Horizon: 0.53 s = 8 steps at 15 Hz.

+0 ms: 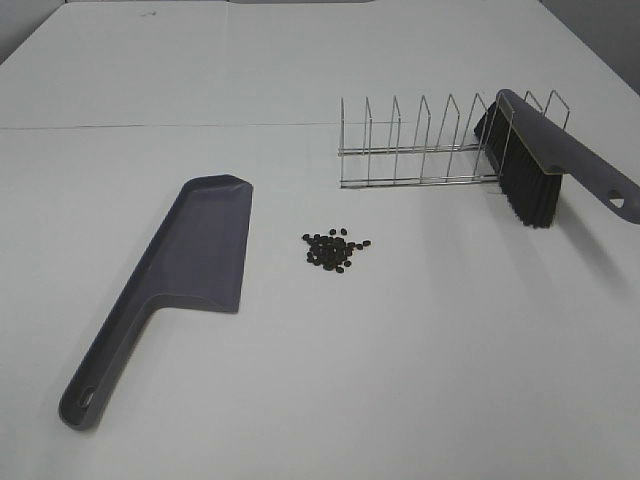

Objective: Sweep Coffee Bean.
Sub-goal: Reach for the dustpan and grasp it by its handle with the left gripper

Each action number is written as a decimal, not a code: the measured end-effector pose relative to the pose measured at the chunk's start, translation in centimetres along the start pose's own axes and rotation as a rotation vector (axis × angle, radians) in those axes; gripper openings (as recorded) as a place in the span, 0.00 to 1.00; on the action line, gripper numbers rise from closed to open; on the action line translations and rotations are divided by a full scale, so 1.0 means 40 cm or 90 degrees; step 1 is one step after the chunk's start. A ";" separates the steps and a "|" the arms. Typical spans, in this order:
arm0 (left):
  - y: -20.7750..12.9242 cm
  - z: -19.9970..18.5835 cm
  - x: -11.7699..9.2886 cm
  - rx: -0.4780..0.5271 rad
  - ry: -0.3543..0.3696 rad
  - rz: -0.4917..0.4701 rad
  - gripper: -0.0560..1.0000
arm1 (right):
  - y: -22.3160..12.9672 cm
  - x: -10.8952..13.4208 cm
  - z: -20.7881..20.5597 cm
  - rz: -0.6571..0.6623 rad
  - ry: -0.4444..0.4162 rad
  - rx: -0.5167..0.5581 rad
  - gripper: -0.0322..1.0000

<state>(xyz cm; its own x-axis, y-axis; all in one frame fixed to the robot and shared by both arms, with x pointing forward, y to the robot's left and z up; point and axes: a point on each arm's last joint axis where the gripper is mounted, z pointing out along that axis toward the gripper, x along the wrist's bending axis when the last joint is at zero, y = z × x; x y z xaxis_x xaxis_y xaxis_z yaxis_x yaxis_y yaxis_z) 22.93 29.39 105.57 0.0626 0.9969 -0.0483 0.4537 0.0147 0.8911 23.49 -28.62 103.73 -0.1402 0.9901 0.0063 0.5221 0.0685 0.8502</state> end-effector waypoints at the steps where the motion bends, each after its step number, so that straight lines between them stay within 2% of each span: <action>1: 0.001 0.000 0.000 -0.002 -0.001 0.000 0.99 | 0.000 0.000 0.000 0.000 0.000 0.000 0.71; 8: 0.001 0.000 0.000 -0.003 -0.001 -0.001 0.99 | 0.000 0.000 0.000 0.000 0.000 0.000 0.71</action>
<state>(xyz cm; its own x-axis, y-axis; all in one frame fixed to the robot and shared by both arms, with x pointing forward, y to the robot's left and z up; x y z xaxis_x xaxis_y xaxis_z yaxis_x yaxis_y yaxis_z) 22.94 29.37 105.60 0.0637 0.9967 -0.0499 0.4501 0.0159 0.8928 23.49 -28.62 103.73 -0.1402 0.9901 0.0063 0.5221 0.0685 0.8502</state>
